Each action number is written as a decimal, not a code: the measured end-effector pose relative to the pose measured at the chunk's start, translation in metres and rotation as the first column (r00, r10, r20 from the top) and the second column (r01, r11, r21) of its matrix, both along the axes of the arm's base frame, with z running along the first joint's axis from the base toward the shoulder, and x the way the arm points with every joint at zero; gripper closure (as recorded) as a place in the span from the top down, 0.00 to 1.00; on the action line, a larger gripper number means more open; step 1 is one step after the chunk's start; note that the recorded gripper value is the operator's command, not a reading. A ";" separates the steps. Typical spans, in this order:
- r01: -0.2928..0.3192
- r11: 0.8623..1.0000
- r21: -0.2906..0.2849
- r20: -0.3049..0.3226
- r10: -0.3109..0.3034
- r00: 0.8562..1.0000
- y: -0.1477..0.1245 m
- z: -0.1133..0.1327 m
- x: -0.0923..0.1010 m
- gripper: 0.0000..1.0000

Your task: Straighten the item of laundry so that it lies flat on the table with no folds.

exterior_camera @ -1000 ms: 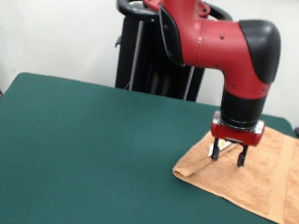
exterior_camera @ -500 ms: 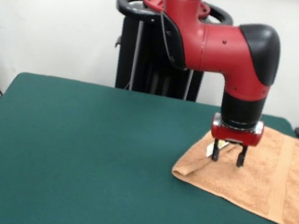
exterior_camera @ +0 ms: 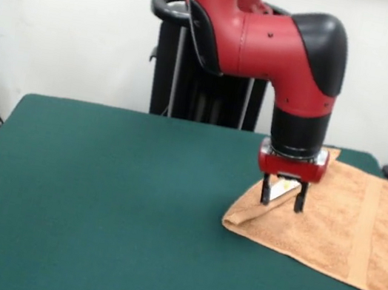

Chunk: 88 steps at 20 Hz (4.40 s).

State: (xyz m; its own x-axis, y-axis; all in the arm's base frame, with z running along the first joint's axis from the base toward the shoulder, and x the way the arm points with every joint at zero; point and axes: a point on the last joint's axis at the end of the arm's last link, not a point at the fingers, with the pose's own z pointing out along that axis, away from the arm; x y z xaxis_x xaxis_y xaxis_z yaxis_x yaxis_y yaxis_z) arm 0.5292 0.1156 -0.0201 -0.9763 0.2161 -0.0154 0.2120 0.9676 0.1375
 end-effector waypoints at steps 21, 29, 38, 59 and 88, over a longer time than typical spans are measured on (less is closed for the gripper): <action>-0.072 0.997 -0.024 0.063 0.074 0.995 0.022 -0.027 -0.026 1.00; -0.046 0.999 -0.002 0.059 0.047 0.997 0.014 -0.023 -0.026 1.00; -0.002 0.999 0.033 0.058 0.000 0.998 -0.032 -0.025 -0.027 1.00; -0.029 0.996 0.084 0.035 0.026 0.999 -0.054 -0.017 -0.031 1.00; -0.065 0.993 0.097 -0.109 0.076 0.991 -0.030 0.089 -0.041 1.00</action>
